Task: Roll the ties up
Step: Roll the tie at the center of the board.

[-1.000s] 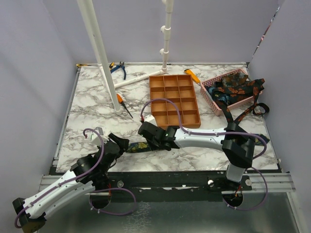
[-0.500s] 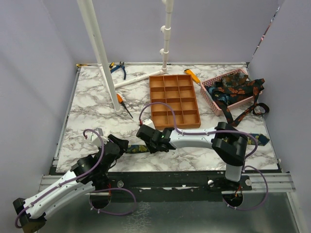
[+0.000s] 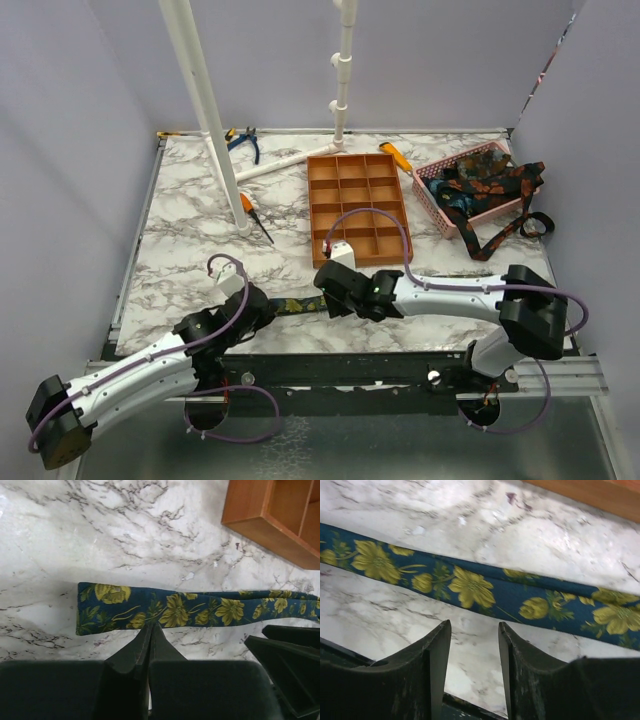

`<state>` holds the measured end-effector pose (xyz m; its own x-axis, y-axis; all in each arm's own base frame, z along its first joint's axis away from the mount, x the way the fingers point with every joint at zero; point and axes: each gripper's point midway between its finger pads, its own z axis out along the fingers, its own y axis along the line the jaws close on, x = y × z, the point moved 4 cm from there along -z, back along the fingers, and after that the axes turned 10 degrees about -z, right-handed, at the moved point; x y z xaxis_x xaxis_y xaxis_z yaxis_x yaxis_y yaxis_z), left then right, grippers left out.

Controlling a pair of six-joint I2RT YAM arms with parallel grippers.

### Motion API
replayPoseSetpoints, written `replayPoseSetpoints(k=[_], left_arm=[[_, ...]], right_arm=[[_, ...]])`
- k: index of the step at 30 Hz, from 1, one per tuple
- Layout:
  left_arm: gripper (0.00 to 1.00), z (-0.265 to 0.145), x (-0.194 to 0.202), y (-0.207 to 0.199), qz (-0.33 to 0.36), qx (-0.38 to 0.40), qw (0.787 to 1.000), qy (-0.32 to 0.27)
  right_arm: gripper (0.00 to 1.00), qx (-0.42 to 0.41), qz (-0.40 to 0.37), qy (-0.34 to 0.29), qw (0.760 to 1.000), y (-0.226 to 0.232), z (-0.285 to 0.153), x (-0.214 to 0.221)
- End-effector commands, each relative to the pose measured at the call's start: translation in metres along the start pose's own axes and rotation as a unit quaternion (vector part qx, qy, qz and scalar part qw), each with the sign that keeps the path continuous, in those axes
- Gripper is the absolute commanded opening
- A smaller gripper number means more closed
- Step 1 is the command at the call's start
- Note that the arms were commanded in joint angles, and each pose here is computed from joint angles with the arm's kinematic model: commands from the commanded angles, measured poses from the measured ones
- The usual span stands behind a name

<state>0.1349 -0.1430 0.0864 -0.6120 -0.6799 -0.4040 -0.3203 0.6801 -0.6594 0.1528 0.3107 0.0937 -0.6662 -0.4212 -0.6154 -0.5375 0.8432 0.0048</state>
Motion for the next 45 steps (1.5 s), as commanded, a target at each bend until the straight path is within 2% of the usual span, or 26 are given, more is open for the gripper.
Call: replayPoseSetpoints(k=[1, 8, 13, 16, 19, 24, 27, 31, 38, 45], left_arm=[[0.0, 0.01, 0.008, 0.016, -0.029, -0.006, 1.0, -0.001], [0.0, 0.02, 0.007, 0.044, -0.06, -0.04, 0.997, -0.034], [0.0, 0.019, 0.002, 0.041, -0.051, -0.05, 0.996, -0.044], [0.02, 0.014, -0.001, 0.028, -0.04, -0.034, 0.998, -0.039], [0.19, 0.006, -0.01, 0.009, -0.031, -0.01, 0.998, -0.047], [0.46, -0.008, -0.027, -0.014, -0.021, 0.008, 0.997, -0.07], [0.59, -0.012, -0.034, -0.013, -0.014, -0.002, 0.996, -0.087], [0.72, -0.014, -0.04, -0.006, -0.017, -0.026, 0.994, -0.106], [0.71, -0.011, -0.041, 0.014, -0.012, -0.075, 0.99, -0.12], [0.67, -0.006, -0.033, 0.024, -0.021, -0.069, 0.992, -0.107]], right_arm=[[0.46, 0.03, 0.04, -0.02, 0.999, -0.019, -0.006, 0.01], [0.45, 0.033, 0.063, -0.058, 0.996, -0.031, -0.022, 0.008], [0.45, 0.038, 0.078, -0.081, 0.993, -0.035, -0.027, 0.001], [0.5, 0.063, 0.084, -0.087, 0.991, -0.04, -0.025, -0.002], [0.5, 0.051, 0.097, -0.072, 0.991, -0.04, -0.022, -0.007], [0.48, -0.064, 0.13, -0.096, 0.985, -0.038, -0.023, -0.031], [0.48, -0.125, 0.102, -0.11, 0.981, -0.022, -0.027, -0.043], [0.42, -0.157, 0.078, -0.068, 0.982, -0.001, -0.005, -0.045], [0.29, -0.214, 0.054, -0.043, 0.974, 0.035, 0.021, -0.054], [0.19, -0.206, 0.03, 0.003, 0.978, 0.048, 0.036, -0.04]])
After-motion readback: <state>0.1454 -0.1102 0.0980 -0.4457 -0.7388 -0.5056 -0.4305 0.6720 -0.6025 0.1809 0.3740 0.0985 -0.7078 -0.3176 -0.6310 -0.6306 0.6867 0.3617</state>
